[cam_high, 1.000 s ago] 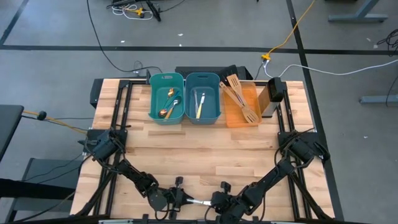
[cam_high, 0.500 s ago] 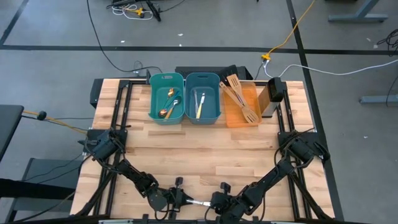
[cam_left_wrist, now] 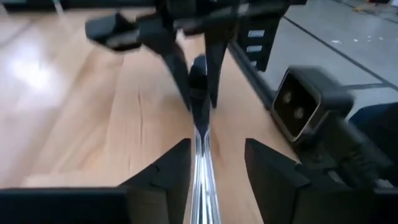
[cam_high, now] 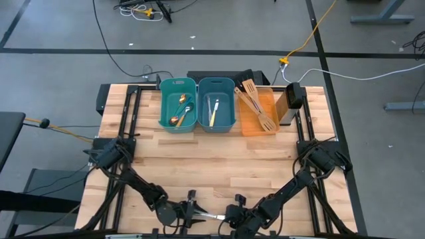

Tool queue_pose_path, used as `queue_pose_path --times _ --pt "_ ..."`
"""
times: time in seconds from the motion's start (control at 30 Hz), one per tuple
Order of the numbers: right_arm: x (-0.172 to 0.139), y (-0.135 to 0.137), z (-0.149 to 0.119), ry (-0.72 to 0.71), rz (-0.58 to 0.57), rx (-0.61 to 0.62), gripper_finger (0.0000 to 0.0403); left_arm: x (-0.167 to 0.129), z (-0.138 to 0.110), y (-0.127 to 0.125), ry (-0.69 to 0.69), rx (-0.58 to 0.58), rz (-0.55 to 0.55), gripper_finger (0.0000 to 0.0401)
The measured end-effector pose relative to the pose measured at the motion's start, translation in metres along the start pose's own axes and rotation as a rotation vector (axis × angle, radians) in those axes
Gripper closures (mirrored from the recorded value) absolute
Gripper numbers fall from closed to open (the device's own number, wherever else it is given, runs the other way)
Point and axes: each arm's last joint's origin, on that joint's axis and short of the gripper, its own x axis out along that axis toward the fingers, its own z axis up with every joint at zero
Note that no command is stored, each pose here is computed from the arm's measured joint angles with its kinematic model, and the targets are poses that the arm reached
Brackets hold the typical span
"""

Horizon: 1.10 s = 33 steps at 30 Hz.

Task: Pick & Place Kitchen Items
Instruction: Put the silver table knife into the blue bin

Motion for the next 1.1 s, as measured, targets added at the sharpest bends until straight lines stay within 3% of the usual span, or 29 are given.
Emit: queue_pose_path --times 0.3,0.67,1.1 --pt "-0.012 -0.007 0.015 0.006 -0.024 -0.041 0.0319 -0.025 0.029 -0.016 -0.058 0.083 0.035 0.0272" --pt "-0.013 -0.028 0.042 0.017 -0.07 -0.104 0.0319 -0.046 0.039 -0.032 -0.114 0.106 0.094 0.028" --pt "-0.074 -0.065 0.105 -0.032 -0.168 -0.178 0.032 -0.048 0.039 -0.034 -0.125 0.027 0.092 0.028"
